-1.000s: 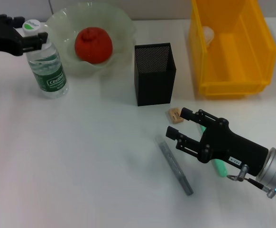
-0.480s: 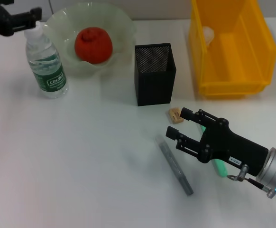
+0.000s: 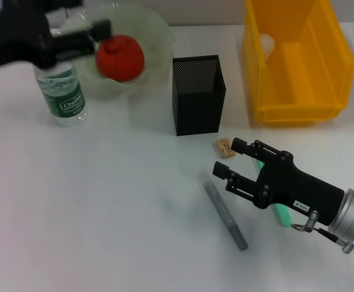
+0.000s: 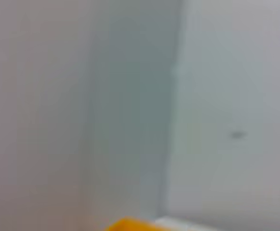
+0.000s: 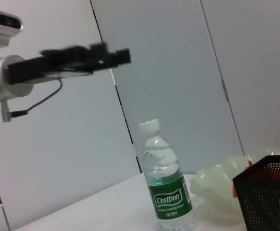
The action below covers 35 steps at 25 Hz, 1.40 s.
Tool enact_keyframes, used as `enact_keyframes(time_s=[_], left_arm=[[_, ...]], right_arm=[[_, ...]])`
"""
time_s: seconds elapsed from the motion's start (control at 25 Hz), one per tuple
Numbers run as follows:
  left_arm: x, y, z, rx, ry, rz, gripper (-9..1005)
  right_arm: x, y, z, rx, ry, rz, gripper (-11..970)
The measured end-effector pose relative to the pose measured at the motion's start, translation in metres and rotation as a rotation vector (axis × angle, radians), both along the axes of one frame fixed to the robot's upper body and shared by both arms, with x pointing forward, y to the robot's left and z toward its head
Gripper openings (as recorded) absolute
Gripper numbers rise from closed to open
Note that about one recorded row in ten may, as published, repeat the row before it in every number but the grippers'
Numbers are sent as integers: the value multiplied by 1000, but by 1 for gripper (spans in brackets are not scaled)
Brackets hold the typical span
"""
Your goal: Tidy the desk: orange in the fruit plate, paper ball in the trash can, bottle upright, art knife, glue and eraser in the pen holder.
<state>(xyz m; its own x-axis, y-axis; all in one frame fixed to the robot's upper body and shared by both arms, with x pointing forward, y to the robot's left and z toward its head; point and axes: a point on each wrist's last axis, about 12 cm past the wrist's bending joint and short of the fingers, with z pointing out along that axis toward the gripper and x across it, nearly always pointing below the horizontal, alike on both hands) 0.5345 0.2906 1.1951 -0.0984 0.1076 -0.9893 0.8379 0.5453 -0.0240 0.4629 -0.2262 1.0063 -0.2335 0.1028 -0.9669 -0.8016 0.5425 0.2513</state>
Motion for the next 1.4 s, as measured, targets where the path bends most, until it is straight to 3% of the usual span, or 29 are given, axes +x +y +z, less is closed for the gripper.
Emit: enact_keyframes(time_s=[0.16,0.36,0.44,0.56,0.6,0.64,0.8,1.04,1.16,1.2,1.24,1.36,1.4], left_arm=[[-14,-11,-13,-109,-18,-194,779],[-18,-17,-32,-154,-2,-253,778],[-22,-25,-65,-190,29,-290,778],[-22,-25,-65,-190,29,-290,778],[-24,-27,-75,-192,23,-294,778],[-33,-30,-101,-183,-8,-275,779],[-44,-34,-119,-171,-11,-270,779],[-55,-32,-132,-172,3,-252,779],[-57,-31,-133,-172,5,-247,779],[-57,-31,-133,-172,5,-247,779],[-61,-29,-137,-169,13,-240,779],[-65,-28,-140,-156,31,-244,778],[-66,-28,-141,-154,34,-243,778]], right_arm=[[1,1,0,2,0,4,691],[1,3,0,3,5,12,690],[1,3,0,3,5,13,690],[0,3,0,3,7,14,690],[0,4,0,6,13,17,690],[0,4,0,6,13,17,690],[0,4,0,13,25,18,690],[5,-2,8,47,12,23,690],[21,-16,28,113,12,45,689],[36,-28,48,136,23,70,689],[36,-28,48,136,23,70,689],[55,-41,83,117,60,119,689],[66,-46,105,75,104,144,689]])
